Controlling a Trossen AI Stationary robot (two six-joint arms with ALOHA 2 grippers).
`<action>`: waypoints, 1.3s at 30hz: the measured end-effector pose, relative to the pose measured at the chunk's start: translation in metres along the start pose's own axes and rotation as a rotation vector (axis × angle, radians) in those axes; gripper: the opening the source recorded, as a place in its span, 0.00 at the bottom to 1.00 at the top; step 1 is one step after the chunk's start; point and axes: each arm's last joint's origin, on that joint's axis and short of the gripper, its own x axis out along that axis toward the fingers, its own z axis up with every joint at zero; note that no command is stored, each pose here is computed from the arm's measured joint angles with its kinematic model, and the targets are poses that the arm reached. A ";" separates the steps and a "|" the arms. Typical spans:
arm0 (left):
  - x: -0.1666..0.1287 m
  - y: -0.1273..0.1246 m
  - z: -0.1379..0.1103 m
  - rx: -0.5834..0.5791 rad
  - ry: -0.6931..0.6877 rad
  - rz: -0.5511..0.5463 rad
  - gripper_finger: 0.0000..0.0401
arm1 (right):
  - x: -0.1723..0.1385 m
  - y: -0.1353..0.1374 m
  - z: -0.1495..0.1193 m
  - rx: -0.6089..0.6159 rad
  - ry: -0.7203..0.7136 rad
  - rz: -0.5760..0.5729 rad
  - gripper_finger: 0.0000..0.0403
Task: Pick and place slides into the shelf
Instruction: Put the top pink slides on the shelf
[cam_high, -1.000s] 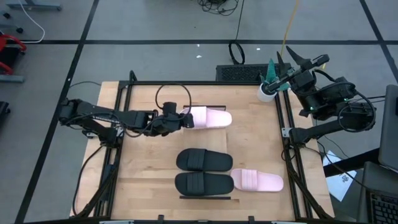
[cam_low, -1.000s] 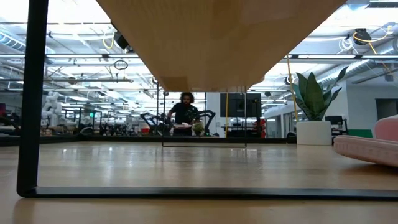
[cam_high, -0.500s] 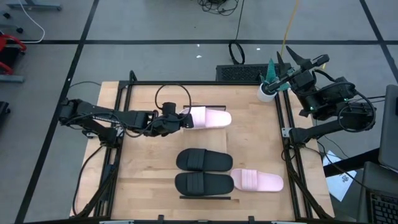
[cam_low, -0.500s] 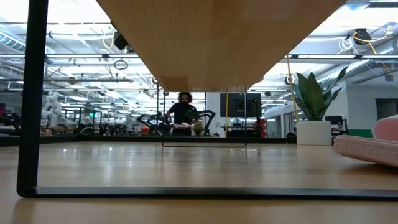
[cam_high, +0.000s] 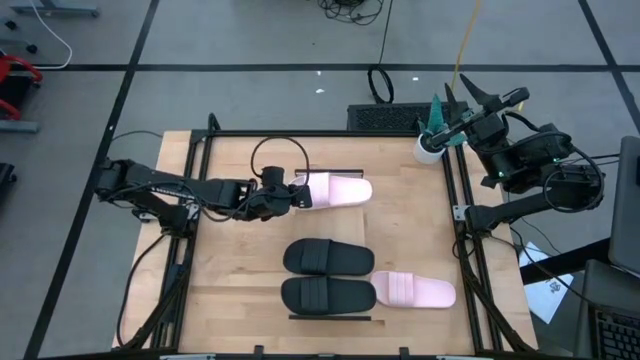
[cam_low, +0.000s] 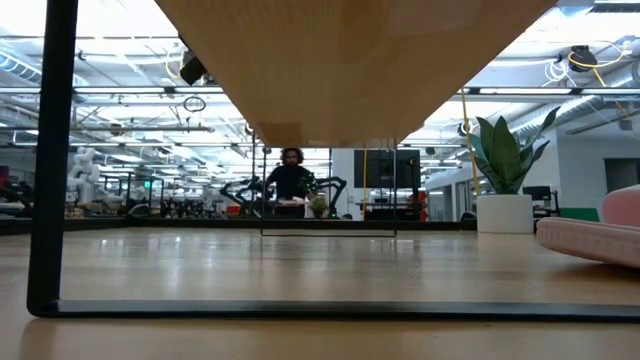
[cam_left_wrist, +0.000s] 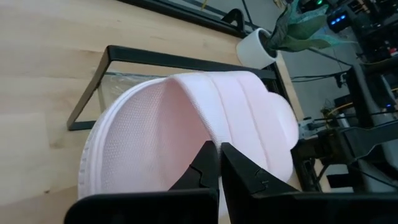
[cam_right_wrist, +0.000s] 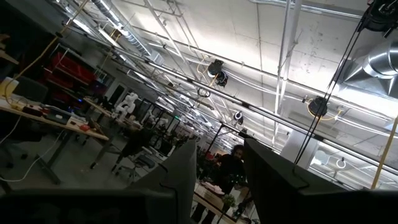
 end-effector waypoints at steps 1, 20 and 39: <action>0.003 0.000 -0.001 0.001 -0.002 0.000 0.00 | 0.000 0.000 0.000 -0.001 0.000 0.000 0.31; 0.006 0.003 -0.001 0.028 0.023 0.024 0.09 | 0.001 0.005 0.000 -0.009 0.003 0.008 0.31; 0.003 0.002 0.002 0.045 0.021 0.013 0.30 | 0.002 0.005 0.000 -0.010 0.003 0.008 0.31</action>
